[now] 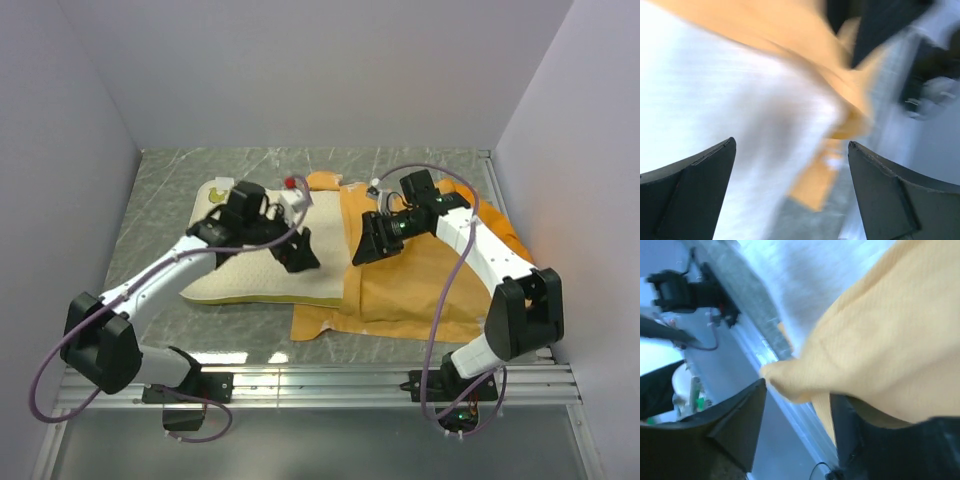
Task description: Put the pillow into the pillowcase
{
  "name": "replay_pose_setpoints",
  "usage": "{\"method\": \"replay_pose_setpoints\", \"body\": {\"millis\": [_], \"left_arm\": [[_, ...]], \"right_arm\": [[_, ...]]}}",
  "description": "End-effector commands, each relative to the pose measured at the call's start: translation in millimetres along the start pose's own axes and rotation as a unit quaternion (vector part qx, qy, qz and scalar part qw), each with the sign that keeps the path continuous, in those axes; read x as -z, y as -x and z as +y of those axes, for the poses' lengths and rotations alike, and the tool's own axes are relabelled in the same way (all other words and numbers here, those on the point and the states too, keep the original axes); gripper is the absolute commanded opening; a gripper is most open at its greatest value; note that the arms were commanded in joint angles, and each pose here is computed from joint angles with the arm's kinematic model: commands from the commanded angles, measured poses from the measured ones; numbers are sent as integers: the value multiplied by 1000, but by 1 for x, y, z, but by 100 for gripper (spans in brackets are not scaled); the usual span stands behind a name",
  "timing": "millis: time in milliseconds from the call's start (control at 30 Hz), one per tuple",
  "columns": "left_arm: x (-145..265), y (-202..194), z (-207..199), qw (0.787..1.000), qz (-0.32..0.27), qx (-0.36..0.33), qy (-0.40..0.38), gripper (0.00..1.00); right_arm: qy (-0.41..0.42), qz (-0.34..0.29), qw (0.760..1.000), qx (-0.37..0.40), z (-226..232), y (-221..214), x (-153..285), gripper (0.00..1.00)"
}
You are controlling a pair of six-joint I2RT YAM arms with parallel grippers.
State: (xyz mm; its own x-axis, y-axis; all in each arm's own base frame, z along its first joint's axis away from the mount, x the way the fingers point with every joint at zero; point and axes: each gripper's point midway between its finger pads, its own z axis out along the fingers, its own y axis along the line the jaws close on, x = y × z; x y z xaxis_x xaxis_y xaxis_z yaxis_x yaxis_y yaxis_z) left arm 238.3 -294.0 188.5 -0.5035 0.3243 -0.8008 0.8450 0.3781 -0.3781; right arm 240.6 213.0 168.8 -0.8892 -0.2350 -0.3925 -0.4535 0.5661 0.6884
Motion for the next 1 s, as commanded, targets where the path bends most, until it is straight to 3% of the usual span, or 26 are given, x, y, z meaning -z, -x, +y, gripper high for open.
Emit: {"method": "replay_pose_setpoints", "body": {"millis": [0, 133, 167, 200, 333, 467, 600, 700, 800, 833, 967], "left_arm": [[34, 5, 57, 993, 35, -57, 97, 99], [55, 41, 145, 968, 39, -100, 225, 99], [47, 34, 169, 965, 57, -98, 237, 99], [49, 47, 184, 959, 53, -117, 253, 99], [38, 37, 241, 949, 88, -117, 280, 95], [26, -5, 270, 949, 146, -74, 271, 85], [44, -57, 271, 951, 173, -17, 254, 76], [51, -92, 243, 960, 191, -5, 207, 65], [58, -100, 216, 967, 172, -29, 183, 75], [60, -91, 212, 970, 153, -41, 182, 81], [66, -45, 200, 980, 83, -56, 170, 87]], "right_arm": [[-60, -12, 997, 38, -10, 23, 18, 65], [-139, -70, 987, 49, -27, 64, 37, 64], [-151, -69, 985, 50, -30, 67, 36, 61], [-166, -64, 983, 43, -36, 66, 37, 59], [-219, -8, 976, 17, -67, 49, 21, 56], [-233, 40, 972, 4, -89, 28, -5, 55], [-248, 47, 968, 5, -114, 37, -29, 55], [-223, 67, 972, 1, -113, 44, -48, 53], [-149, 74, 985, 36, -76, 54, -56, 51], [-137, 51, 988, 56, -62, 67, -48, 53], [-141, -49, 983, 104, -30, 132, -17, 62]]}}
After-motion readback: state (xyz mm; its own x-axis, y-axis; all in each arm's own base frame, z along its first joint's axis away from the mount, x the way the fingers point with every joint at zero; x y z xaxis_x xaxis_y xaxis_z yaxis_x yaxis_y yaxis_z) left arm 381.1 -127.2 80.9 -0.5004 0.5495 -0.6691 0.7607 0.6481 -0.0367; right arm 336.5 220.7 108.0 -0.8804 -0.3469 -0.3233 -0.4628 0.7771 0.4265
